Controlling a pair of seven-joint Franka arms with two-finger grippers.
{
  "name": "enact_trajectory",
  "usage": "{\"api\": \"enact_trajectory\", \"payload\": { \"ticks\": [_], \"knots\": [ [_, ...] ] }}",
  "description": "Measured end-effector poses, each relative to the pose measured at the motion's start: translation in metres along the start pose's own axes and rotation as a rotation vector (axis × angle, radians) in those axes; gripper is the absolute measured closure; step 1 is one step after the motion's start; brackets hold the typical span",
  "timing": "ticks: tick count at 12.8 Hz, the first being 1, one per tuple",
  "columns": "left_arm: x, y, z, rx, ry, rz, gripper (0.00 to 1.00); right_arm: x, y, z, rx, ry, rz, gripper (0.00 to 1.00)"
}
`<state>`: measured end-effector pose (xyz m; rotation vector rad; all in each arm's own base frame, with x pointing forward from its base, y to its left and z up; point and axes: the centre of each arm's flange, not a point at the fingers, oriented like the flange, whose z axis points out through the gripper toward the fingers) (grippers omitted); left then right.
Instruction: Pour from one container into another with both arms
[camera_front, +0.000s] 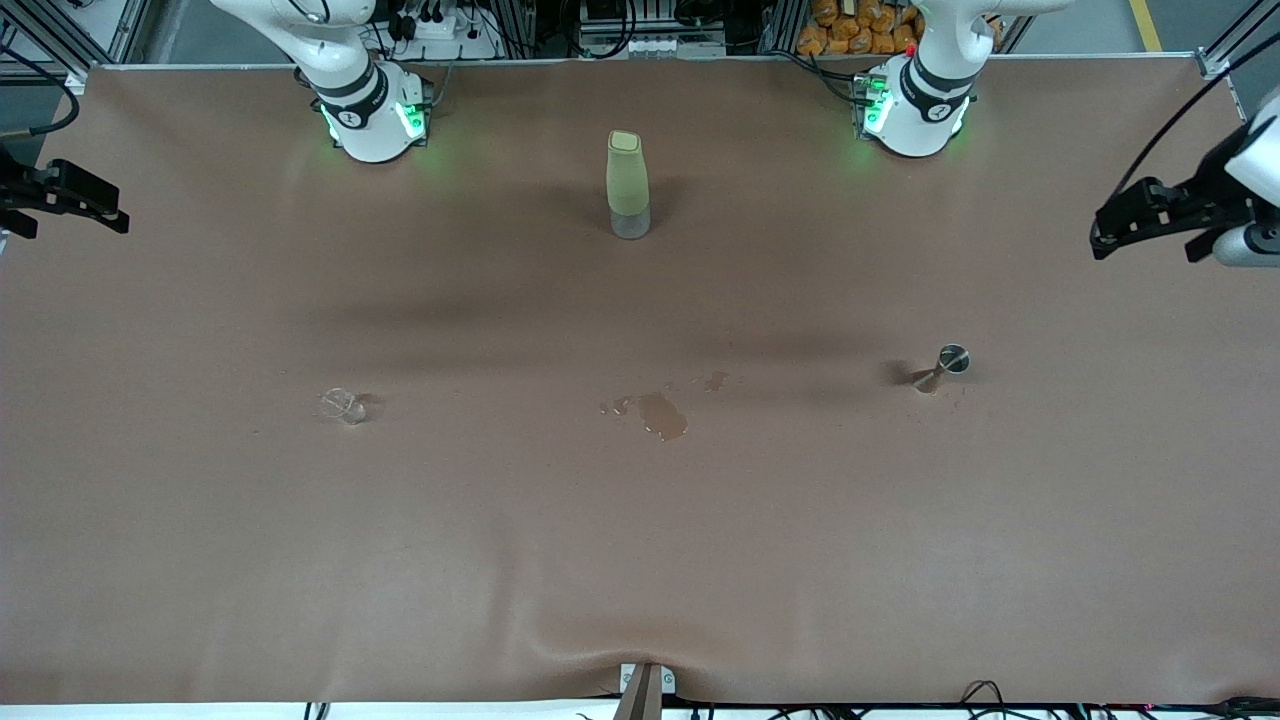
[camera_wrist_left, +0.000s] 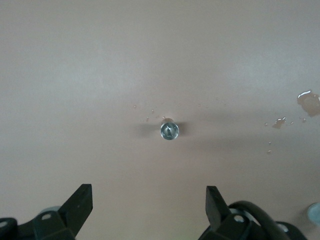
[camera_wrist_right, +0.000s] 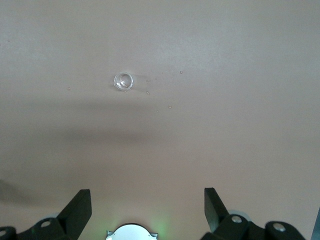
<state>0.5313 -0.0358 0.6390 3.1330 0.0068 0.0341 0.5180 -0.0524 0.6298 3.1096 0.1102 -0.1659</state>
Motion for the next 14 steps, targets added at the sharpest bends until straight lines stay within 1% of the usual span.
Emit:
{"api": "enact_trajectory", "payload": {
  "ticks": [3, 10, 14],
  "knots": [
    [-0.012, 0.016, -0.004, 0.002, 0.004, -0.036, 0.0, 0.001, 0.0, -0.002, -0.001, 0.007, 0.0, 0.0],
    [-0.023, 0.011, -0.014, 0.003, -0.003, -0.046, 0.0, 0.002, 0.002, -0.003, 0.0, 0.015, 0.003, 0.0],
    [-0.023, 0.011, -0.013, 0.003, -0.006, -0.046, 0.0, 0.005, 0.001, -0.002, 0.04, 0.024, 0.002, 0.0]
  ]
}}
